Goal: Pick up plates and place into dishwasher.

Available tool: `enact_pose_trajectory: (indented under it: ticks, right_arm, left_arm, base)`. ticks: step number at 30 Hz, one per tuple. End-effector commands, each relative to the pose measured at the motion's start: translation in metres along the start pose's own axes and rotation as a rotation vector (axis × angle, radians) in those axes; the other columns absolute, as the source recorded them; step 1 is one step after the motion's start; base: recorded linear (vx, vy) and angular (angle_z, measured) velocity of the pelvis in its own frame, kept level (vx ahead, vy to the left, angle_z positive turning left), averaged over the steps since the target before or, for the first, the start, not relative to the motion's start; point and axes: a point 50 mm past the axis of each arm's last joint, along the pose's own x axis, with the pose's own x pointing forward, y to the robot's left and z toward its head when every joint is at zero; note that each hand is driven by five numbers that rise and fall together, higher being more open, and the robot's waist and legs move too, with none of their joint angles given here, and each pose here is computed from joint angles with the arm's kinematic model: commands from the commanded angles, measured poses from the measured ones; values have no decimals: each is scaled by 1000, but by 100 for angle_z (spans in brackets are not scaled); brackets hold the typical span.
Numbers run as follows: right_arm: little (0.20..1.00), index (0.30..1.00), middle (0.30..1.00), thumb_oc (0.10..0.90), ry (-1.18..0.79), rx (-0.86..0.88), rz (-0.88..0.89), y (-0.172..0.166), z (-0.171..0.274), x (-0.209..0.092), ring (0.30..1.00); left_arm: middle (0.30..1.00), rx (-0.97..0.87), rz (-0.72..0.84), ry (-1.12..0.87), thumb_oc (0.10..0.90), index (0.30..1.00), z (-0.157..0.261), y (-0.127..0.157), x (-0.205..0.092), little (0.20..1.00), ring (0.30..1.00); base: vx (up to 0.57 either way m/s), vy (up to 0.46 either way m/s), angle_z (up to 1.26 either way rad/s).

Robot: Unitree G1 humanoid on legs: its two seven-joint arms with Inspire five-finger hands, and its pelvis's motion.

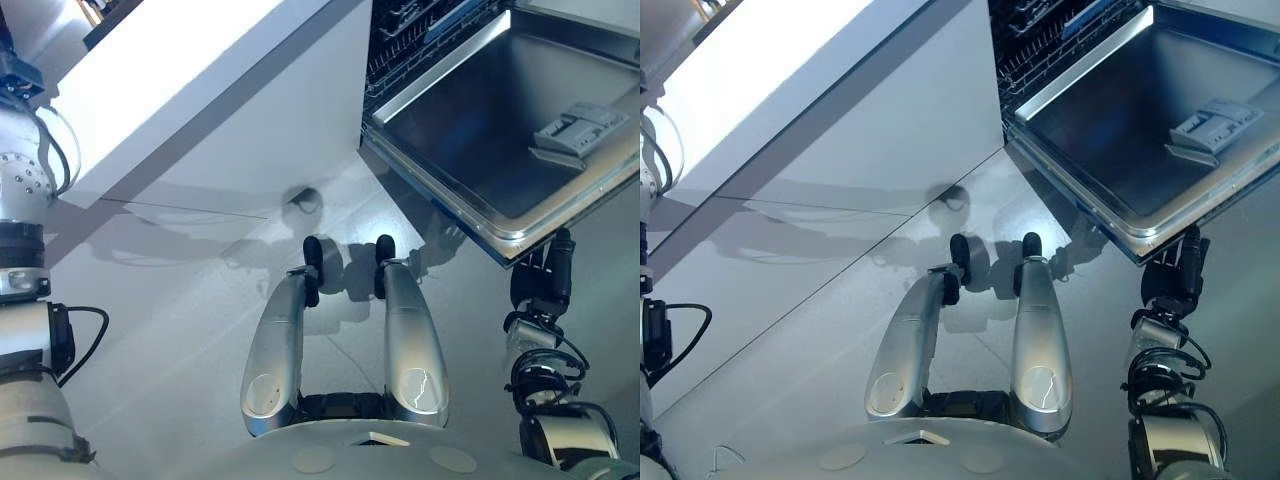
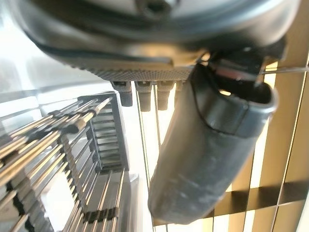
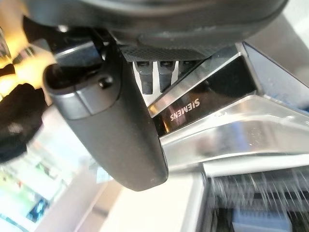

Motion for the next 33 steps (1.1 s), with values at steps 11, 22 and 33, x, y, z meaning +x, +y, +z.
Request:
enact_pose_trajectory:
  ticks: [11, 22, 33]
  right_arm:
    - [900, 900, 900, 800, 495, 83, 1698, 344, -119, -70, 900]
    - [900, 900, 900, 800, 365, 81, 1236, 282, -107, -18, 900]
    - [900, 900, 900, 800, 126, -405, 684, 144, -62, 1, 900]
  left_arm:
    - [900, -154, -64, 0, 800, 900, -27, -16, -9, 900, 900]
    - [900, -128, -11, 63, 800, 900, -42, 6, -23, 900, 900]
    - [900, -107, 60, 144, 800, 900, -68, 38, -74, 900, 900]
  base:
    - [17, 39, -25]
    - [50, 16, 30]
    - [58, 39, -6]
